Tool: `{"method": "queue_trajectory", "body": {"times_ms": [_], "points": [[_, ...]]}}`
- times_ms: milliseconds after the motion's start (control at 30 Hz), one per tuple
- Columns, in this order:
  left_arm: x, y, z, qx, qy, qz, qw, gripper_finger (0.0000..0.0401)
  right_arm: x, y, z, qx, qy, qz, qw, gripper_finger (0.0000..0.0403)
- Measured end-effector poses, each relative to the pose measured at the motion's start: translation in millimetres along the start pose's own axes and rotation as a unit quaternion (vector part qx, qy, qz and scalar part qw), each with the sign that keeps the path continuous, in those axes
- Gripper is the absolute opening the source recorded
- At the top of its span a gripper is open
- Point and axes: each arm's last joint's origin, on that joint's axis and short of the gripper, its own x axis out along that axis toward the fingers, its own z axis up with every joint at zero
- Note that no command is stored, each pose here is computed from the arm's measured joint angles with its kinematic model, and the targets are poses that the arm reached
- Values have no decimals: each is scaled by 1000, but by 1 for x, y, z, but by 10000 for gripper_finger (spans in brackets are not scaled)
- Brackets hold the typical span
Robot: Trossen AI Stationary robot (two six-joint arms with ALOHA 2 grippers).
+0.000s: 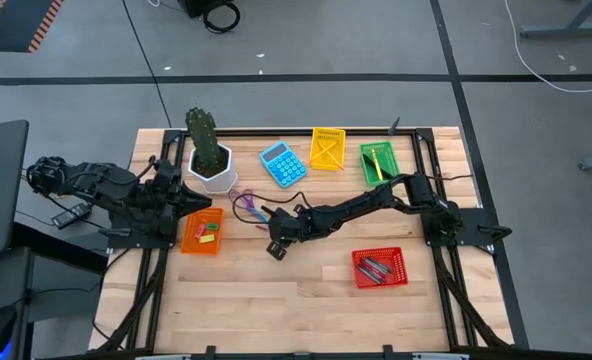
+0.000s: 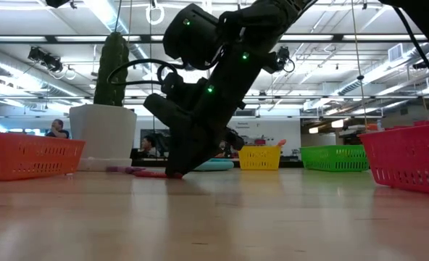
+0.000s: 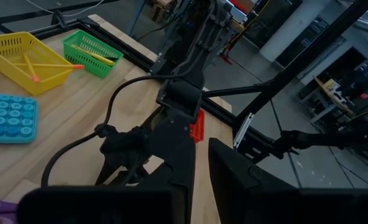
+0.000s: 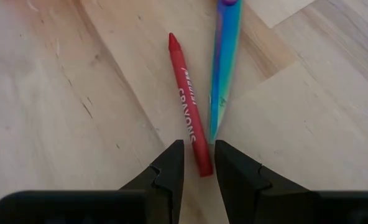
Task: Sort crayons/erasers/pens/pencils in bins
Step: Put the red crayon into the red bin
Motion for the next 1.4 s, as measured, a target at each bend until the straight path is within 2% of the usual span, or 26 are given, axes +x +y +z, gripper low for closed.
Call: {"method": "queue_trajectory", "body": {"times_ms": [367,767,1000,1267,1400], "points": [[0,0,0,-1,0,0,1000,52,-2,5,-5,-6,9,2,1000,96],[0,0,0,-13,0,0,1000,52,-2,4,-7,-9,15,-2,1000,48],[0,0,0,-13,0,0,1000,52,-2,5,-7,-23,19,4,1000,43],[0,0,0,-9,1,1,1000,52,-9,6,-12,-39,78,37,996,42],[0,0,0,-9,1,1,1000,52,-22,5,-19,-58,123,24,990,42]]}}
